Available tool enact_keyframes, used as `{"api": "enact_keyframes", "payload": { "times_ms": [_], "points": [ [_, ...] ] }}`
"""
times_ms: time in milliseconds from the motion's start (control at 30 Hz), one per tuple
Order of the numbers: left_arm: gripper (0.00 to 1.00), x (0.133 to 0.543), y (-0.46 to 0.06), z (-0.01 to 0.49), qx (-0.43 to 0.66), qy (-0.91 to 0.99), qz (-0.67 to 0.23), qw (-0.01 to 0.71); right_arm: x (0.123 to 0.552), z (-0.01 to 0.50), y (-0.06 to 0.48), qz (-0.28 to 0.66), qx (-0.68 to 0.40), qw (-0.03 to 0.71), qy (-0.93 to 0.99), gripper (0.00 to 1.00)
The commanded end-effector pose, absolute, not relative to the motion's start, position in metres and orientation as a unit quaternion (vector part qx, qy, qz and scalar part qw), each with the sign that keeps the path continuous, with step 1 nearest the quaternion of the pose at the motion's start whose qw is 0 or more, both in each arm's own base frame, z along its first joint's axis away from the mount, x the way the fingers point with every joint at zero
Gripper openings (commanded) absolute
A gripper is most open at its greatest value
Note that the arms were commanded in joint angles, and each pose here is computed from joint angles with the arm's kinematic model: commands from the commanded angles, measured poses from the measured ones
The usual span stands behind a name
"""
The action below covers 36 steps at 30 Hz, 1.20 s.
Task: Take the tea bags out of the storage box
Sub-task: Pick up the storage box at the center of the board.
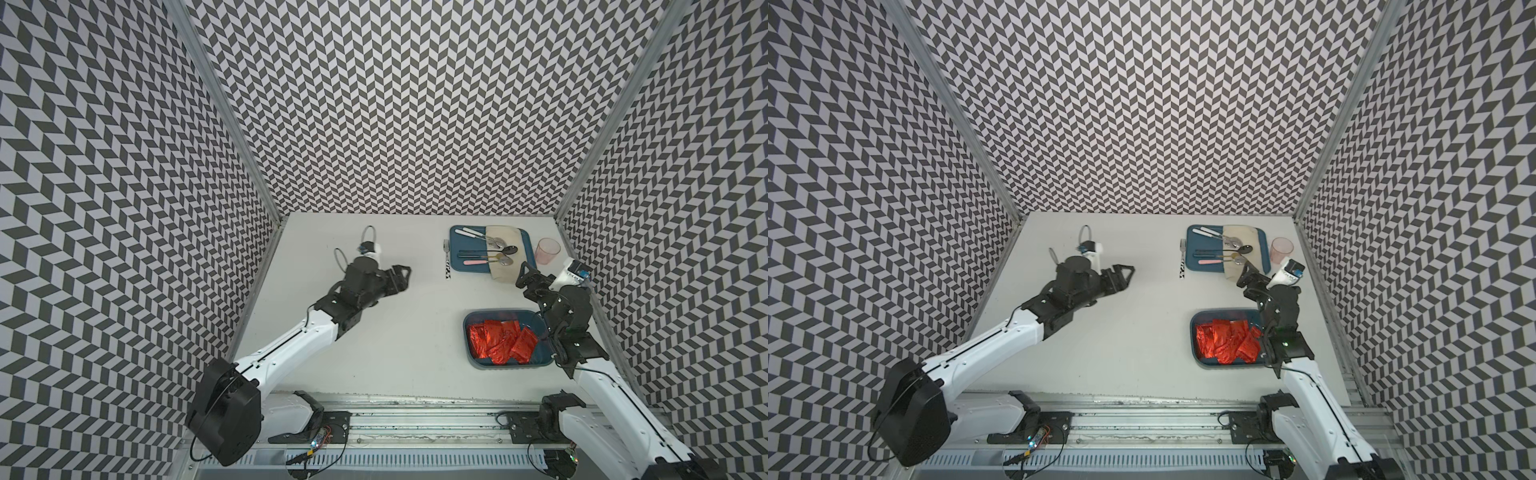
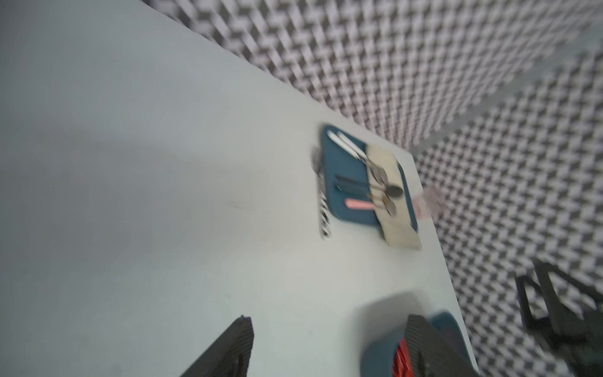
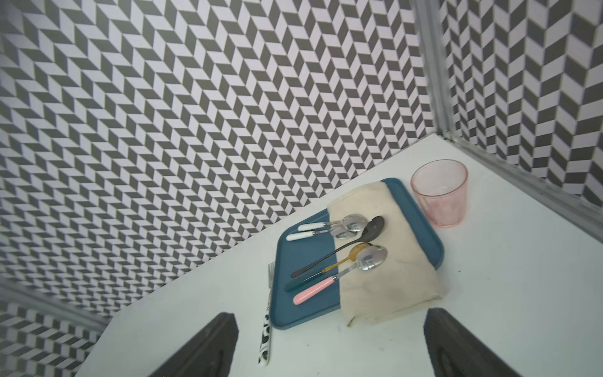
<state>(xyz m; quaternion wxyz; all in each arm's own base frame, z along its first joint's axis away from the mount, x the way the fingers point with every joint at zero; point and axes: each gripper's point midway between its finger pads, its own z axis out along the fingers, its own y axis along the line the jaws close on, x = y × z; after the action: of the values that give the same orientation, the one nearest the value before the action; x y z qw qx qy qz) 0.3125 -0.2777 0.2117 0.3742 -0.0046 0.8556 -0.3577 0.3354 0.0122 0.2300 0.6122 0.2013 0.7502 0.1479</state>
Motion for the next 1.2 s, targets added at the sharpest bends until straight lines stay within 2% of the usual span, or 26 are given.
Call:
{"api": "enact_keyframes", "payload": {
  "times_ms": [0,167,433,700,1067,1167],
  "points": [
    [0.76,0.255,-0.318,0.147,0.044,0.923,-0.286,0.255,0.336,0.213,0.040,0.183,0.152,0.545,0.804,0.92],
    [0.68,0.232,-0.375,0.116,0.087,0.936,-0.264,0.215,0.341,0.206,0.045,0.181,0.142,0.513,0.827,0.91],
    [0.63,0.222,-0.414,0.097,0.123,0.942,-0.243,0.197,0.339,0.189,0.046,0.180,0.139,0.500,0.836,0.91],
    [0.53,0.223,-0.411,0.071,0.121,0.956,-0.188,0.189,0.338,0.191,0.047,0.181,0.136,0.502,0.835,0.91],
    [0.44,0.225,-0.412,0.059,0.116,0.961,-0.172,0.186,0.337,0.187,0.051,0.191,0.131,0.495,0.838,0.91],
    [0.37,0.228,-0.406,0.053,0.116,0.964,-0.145,0.190,0.337,0.186,0.052,0.192,0.130,0.493,0.838,0.91]
  ]
}}
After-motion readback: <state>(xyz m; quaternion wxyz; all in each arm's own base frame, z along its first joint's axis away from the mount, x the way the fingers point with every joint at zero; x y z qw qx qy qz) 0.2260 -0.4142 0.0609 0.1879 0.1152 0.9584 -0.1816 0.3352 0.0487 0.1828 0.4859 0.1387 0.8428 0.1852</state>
